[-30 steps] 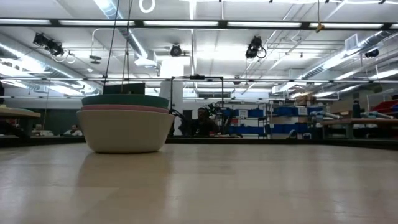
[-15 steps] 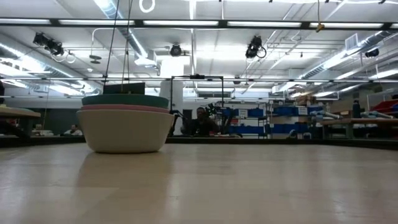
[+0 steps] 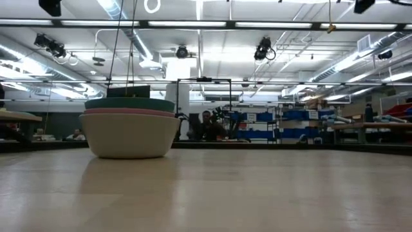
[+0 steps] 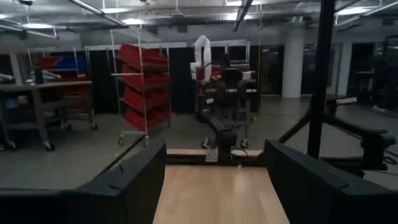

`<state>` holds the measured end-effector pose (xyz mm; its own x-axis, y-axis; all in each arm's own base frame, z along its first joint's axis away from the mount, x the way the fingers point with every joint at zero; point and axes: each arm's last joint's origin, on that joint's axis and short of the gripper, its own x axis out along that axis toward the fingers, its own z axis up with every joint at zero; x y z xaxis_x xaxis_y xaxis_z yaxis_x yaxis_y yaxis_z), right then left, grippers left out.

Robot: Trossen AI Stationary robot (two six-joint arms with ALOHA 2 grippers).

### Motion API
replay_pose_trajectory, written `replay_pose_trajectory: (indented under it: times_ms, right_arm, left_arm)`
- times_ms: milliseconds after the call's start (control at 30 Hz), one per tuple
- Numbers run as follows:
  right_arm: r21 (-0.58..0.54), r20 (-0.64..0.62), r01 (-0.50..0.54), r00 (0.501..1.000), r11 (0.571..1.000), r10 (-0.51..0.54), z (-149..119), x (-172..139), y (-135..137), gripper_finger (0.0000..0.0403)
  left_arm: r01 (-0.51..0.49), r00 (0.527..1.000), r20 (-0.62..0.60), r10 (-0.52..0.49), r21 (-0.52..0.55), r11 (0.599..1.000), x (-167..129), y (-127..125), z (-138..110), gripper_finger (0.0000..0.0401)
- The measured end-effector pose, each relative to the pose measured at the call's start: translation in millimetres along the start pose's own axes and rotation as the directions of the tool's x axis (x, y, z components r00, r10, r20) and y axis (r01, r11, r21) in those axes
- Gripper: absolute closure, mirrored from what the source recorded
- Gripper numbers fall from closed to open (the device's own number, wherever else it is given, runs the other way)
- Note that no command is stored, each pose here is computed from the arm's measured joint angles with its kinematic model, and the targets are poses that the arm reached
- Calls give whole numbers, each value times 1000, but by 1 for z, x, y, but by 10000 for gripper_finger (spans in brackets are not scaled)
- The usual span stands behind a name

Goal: Nest bowls inside each other
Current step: Return to Home Position

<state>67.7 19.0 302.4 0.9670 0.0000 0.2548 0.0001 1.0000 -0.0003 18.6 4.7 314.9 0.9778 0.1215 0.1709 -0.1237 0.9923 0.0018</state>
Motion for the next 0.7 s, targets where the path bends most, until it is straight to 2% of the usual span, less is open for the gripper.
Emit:
replay_pose_trajectory:
  times_ms: [100,200,300,533,700]
  right_arm:
    - [2,-8,26,1000,1000,-26,-18,-5,-1,238]
    - [16,-22,36,999,999,-36,-37,-7,-1,238]
    - [38,-7,49,999,998,-48,-54,-7,0,238]
    - [47,9,87,996,995,-87,-107,-5,3,238]
    - [22,-78,139,988,990,-137,-120,-3,-1,238]
  left_arm:
    - [-3,1000,-27,4,8,1000,4,-1,-11,121]
    - [2,1000,11,-2,1,1000,8,-3,-17,121]
    - [6,999,-34,-5,16,1000,15,-5,-32,122]
    - [9,999,-49,-6,48,999,27,-9,-56,121]
    - [17,996,-88,-9,95,995,35,-12,-79,122]
